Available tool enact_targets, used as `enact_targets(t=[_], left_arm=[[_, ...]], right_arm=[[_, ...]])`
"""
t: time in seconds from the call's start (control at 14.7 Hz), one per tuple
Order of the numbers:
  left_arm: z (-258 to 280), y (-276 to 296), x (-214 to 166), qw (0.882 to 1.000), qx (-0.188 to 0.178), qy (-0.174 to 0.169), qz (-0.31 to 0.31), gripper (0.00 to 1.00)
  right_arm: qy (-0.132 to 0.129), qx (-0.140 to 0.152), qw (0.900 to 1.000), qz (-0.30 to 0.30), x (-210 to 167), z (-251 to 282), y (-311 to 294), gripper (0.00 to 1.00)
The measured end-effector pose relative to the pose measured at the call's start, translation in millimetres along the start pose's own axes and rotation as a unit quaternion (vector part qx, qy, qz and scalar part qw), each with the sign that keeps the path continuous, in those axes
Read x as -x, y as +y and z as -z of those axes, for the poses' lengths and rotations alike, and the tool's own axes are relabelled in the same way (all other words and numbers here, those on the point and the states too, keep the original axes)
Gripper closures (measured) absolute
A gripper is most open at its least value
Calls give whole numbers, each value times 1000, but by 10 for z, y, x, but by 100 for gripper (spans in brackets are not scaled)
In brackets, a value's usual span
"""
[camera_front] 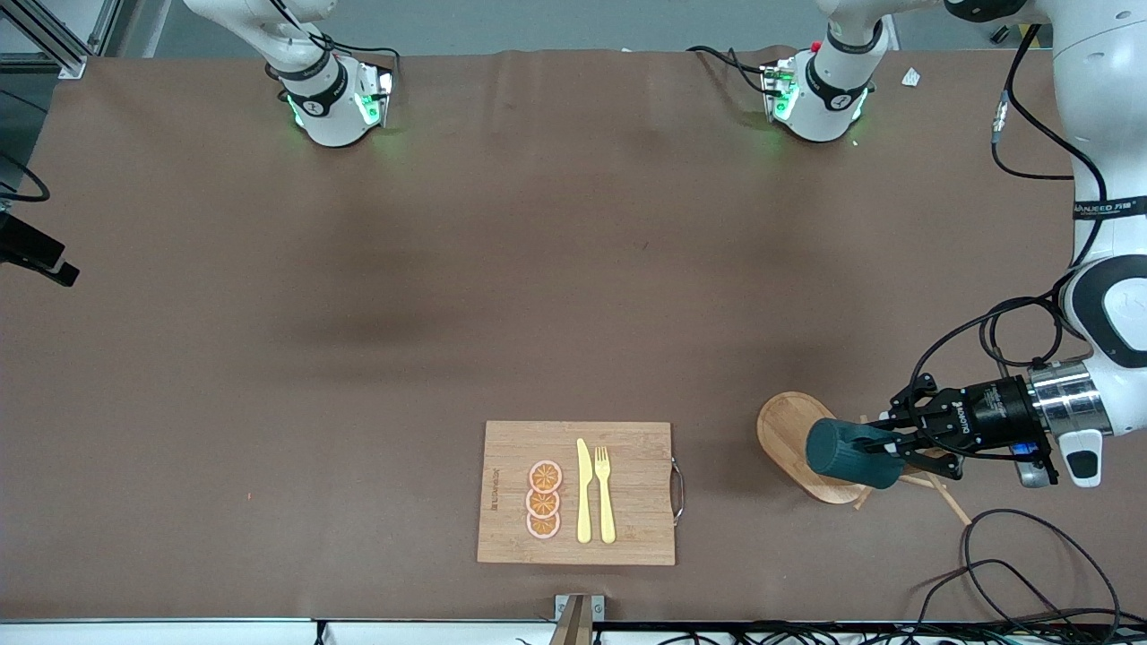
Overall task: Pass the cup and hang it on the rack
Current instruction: 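Hang the mug handle onto a rack peg with the left gripper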
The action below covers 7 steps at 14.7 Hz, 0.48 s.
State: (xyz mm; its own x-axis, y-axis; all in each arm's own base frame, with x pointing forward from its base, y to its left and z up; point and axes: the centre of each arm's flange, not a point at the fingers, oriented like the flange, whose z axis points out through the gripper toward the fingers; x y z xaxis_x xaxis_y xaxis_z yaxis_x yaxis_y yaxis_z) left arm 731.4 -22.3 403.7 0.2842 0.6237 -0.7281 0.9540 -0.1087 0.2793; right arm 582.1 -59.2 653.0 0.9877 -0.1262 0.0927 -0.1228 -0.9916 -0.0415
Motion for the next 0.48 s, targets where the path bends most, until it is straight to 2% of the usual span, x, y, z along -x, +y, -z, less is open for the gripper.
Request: enact_targets(t=[0.48], left_arm=[[10, -45, -212, 1000, 1, 0, 15, 79]], right_arm=[[0, 0, 1000, 0, 0, 0, 0, 0]])
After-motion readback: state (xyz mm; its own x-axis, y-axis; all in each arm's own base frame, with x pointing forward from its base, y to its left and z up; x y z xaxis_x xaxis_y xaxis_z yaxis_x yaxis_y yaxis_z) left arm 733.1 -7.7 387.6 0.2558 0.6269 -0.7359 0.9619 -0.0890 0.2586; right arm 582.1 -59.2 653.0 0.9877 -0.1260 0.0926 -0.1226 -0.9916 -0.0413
